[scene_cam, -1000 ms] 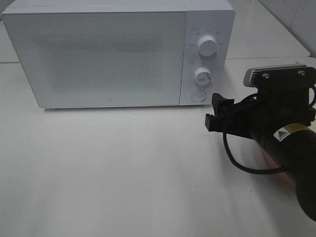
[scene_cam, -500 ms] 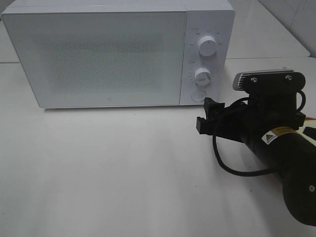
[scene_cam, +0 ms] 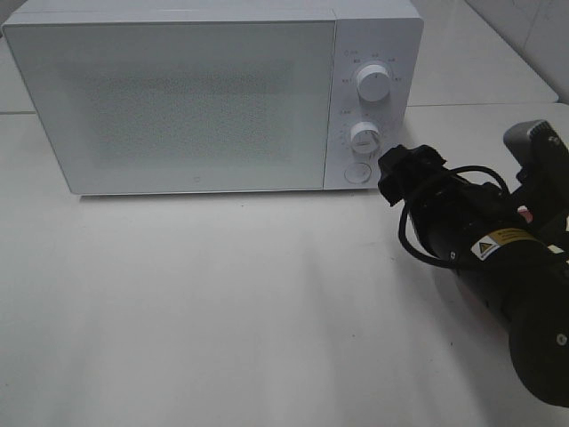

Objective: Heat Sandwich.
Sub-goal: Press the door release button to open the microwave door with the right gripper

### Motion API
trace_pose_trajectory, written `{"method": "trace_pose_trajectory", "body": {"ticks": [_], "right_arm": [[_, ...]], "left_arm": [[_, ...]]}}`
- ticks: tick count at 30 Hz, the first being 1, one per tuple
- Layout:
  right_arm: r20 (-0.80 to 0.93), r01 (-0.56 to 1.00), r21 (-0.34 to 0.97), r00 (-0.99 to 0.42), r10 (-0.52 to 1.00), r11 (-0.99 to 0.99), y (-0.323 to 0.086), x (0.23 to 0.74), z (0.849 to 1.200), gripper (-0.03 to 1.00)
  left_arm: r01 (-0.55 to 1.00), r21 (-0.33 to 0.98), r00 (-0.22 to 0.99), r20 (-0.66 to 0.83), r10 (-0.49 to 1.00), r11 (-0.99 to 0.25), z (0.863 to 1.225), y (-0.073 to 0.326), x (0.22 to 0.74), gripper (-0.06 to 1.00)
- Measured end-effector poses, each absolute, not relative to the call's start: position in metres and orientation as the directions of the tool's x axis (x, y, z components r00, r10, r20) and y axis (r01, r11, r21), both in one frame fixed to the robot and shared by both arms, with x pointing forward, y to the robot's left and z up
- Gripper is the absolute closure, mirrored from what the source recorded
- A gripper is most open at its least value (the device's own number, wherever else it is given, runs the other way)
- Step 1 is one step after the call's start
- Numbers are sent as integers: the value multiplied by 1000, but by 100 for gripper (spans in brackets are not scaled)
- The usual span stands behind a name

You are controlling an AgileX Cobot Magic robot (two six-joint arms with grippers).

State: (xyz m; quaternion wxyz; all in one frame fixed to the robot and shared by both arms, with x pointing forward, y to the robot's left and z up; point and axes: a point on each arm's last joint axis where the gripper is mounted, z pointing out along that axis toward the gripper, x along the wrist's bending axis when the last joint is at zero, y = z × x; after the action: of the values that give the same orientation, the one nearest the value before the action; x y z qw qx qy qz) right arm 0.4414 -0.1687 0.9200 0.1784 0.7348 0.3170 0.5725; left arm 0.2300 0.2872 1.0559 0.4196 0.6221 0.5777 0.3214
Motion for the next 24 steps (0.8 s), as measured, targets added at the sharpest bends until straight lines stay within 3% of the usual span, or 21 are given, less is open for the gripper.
{"method": "trace_pose_trajectory", "body": {"ticks": [6,9,12,15,16,17,19,24], "right_arm": [[852,228,434,210,480,-871,-168,441,919,24],[913,194,265,264,310,-945,-168,441,917,32],[925,181,206,283,252,-962,-168,440,917,38],[931,168,134,316,182,-977,-167,440,915,60],[931,168,134,316,182,-977,-167,440,915,60],[931,166,124,321,172,-978,-167,439,914,72],[932,163,116,322,164,-980,-167,439,914,84],[933,161,111,323,158,-981,-167,439,914,96]], "left_arm": [[449,893,126,-85,988,19,1056,287,230,-3],[449,893,126,-85,988,19,1056,287,230,-3],[449,893,126,-85,988,19,1056,287,230,-3],[449,893,126,-85,988,19,1056,287,230,-3],[449,893,126,-85,988,19,1056,287,230,-3],[449,893,126,-85,988,19,1056,287,230,-3],[449,893,126,-85,988,19,1056,287,230,-3],[449,893,126,-85,988,19,1056,287,230,-3]]}}
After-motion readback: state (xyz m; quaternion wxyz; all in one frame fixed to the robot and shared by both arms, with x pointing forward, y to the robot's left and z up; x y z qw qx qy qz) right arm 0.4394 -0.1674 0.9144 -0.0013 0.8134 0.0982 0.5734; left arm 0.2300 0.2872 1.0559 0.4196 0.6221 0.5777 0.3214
